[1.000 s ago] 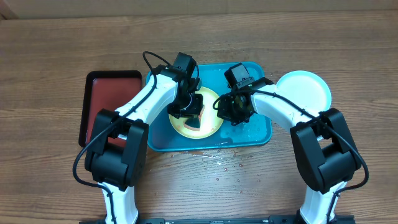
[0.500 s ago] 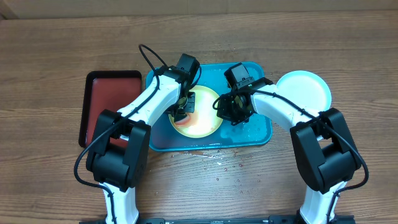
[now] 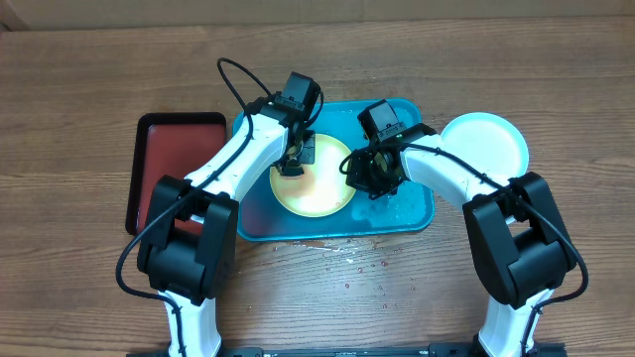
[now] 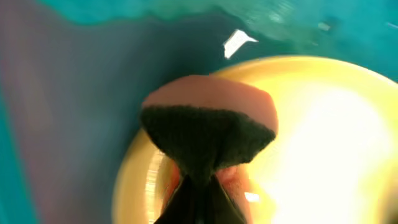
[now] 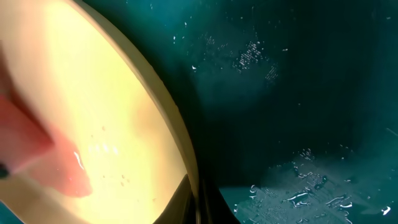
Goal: Clean dirty plates on tray and stack at the side
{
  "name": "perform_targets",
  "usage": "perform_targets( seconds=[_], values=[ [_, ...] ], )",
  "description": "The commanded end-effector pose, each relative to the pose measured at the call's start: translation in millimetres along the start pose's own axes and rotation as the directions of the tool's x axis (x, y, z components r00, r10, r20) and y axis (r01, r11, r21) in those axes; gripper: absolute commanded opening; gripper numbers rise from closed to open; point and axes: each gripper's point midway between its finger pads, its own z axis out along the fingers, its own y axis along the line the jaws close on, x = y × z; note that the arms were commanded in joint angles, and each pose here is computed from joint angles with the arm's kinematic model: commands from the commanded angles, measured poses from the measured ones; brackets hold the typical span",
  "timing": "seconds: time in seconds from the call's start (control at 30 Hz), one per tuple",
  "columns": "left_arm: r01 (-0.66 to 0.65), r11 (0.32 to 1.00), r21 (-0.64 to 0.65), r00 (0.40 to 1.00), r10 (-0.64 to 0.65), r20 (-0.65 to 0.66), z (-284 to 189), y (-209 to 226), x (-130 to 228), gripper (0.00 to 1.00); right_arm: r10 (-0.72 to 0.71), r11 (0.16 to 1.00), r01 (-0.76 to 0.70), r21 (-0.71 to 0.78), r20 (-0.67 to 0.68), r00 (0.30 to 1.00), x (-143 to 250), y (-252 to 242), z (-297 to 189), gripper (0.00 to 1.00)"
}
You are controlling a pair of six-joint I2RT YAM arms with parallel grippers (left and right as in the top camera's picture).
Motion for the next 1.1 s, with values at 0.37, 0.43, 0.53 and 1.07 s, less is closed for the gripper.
perform_targets(
  seconds=[0.37, 0.43, 0.53, 1.07],
  values=[
    [-0.178, 0.962, 0.206, 0.98, 0.192, -0.051, -5, -53, 21, 0.04, 0.005, 0.999, -0.004, 0.046, -0.028, 1.0, 6, -15, 7, 0.04],
    [-0.181, 0.973, 0.145, 0.982, 0.188, -0.031, -3, -43, 16, 0.04, 0.005, 0.999, -0.004, 0.046, -0.028, 1.0, 6, -15, 7, 0.04],
    [-0.132, 0.991, 0.017, 0.991, 0.132, 0.006, -1, -23, 5, 0.04, 0.006, 0.999, -0.004, 0.046, -0.028, 1.0, 6, -15, 7, 0.04],
    [-0.098, 0.956, 0.277, 0.961, 0.163, -0.222, -13, -57, 59, 0.04, 0.006, 0.999, -0.004, 0.049, -0.026, 1.0, 6, -16, 7, 0.04]
  ],
)
